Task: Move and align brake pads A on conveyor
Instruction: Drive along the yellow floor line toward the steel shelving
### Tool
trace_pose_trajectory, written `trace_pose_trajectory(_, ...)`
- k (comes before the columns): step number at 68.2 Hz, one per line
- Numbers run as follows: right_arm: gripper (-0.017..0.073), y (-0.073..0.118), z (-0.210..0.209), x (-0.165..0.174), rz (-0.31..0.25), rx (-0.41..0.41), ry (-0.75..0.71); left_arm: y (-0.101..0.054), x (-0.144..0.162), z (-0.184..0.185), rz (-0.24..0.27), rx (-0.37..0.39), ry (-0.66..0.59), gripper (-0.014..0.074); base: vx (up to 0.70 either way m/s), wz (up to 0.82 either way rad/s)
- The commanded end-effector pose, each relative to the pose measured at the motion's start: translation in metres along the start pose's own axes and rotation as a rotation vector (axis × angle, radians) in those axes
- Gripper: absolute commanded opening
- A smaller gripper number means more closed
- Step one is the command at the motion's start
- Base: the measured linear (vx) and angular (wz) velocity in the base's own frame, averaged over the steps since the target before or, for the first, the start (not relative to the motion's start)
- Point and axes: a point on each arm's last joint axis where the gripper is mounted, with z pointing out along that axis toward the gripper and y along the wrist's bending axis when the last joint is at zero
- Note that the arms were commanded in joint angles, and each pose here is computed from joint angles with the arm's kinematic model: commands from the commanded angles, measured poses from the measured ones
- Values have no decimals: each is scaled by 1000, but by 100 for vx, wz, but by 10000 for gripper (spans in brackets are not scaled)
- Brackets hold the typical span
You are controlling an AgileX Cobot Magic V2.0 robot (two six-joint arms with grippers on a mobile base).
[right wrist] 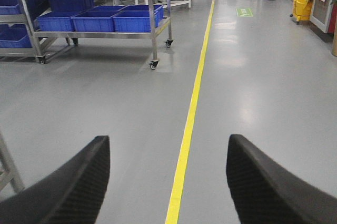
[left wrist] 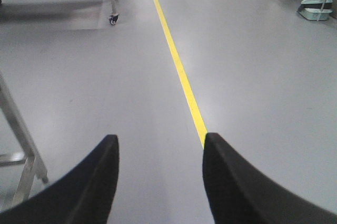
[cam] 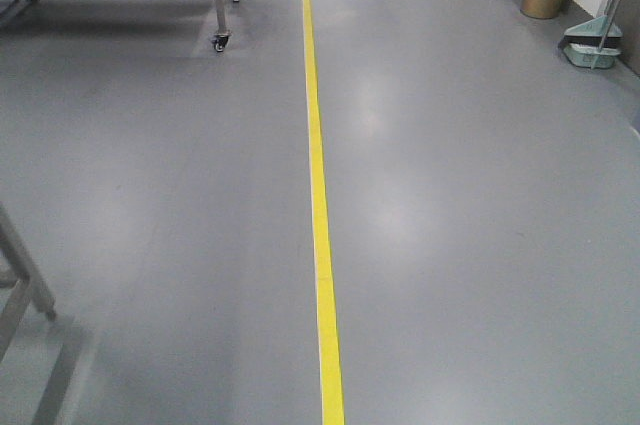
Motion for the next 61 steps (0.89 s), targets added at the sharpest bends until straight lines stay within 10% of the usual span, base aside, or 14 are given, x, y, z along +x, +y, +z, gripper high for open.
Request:
trace_pose_trajectory(1, 452, 0, -2, -15, -4, 5, -92, 0, -12, -1, -6, 2, -80, 363, 65, -8)
trace_pose_trajectory(61, 452, 0, -2, -15, -4, 5, -92, 0, -12, -1, -6, 2, -80, 363, 60, 3)
